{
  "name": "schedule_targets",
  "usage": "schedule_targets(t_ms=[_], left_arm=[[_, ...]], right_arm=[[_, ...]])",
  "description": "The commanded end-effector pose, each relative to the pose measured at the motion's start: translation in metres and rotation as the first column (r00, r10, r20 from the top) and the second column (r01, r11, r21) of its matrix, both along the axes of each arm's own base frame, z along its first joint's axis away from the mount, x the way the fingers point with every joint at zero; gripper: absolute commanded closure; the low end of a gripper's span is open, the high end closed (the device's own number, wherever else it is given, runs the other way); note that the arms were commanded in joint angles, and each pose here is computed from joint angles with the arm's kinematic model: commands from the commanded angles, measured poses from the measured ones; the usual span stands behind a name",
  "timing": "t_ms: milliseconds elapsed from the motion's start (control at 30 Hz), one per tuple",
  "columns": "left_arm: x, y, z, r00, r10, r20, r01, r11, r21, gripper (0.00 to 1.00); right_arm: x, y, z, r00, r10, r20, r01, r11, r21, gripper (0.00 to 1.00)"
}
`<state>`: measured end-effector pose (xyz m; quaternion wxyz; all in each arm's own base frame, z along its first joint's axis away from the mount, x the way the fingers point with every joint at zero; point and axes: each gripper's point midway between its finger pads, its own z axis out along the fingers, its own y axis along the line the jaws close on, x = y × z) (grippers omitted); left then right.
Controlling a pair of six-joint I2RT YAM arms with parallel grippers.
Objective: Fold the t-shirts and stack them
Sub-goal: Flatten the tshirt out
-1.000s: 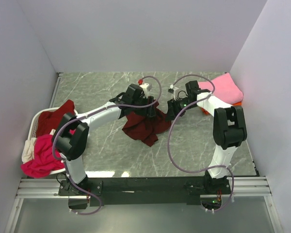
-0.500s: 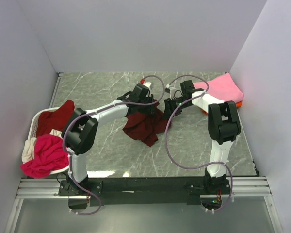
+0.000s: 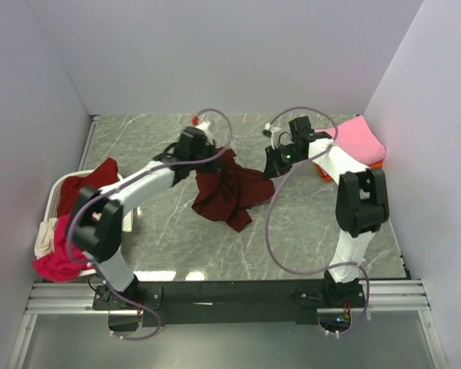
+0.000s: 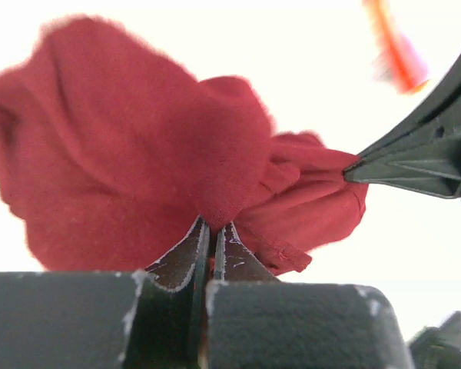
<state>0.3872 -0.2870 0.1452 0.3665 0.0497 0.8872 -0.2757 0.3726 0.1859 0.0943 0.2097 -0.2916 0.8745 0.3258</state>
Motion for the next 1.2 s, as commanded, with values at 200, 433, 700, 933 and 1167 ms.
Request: schedule_targets(t_ms=[200, 433, 700, 933, 1167], left_arm=[[-0.047, 0.026, 0.151, 0.954, -0.068, 0.292, 0.136, 0.966, -0.221, 1.00], [-0.111, 0.063, 0.215, 0.893, -0.051, 0.446, 0.174, 0.955, -0.240, 1.00], [-0.202, 0.081, 0.297, 0.777, -0.086, 0.623, 0.377, 0.857, -0.351, 1.00], [-0.213, 0.082, 0.315, 0.771, -0.026, 0.636, 0.405, 0.791, -0.459, 0.99], [-0.095, 0.073, 0.249, 0.887, 0.244, 0.392, 0.038, 0.808, -0.588, 1.00]], right_arm=[[-0.013, -0.019, 0.134, 0.924, 0.014, 0.382, -0.004, 1.000, -0.025, 1.00], [-0.046, -0.037, 0.228, 0.792, -0.016, 0.611, 0.028, 1.000, -0.010, 1.00], [-0.112, -0.038, 0.334, 0.614, -0.043, 0.788, -0.043, 0.995, 0.088, 1.00], [-0.144, -0.027, 0.361, 0.598, -0.111, 0.794, -0.105, 0.971, 0.215, 1.00], [-0.018, -0.051, 0.302, 0.620, -0.312, 0.720, 0.227, 0.950, 0.217, 1.00]])
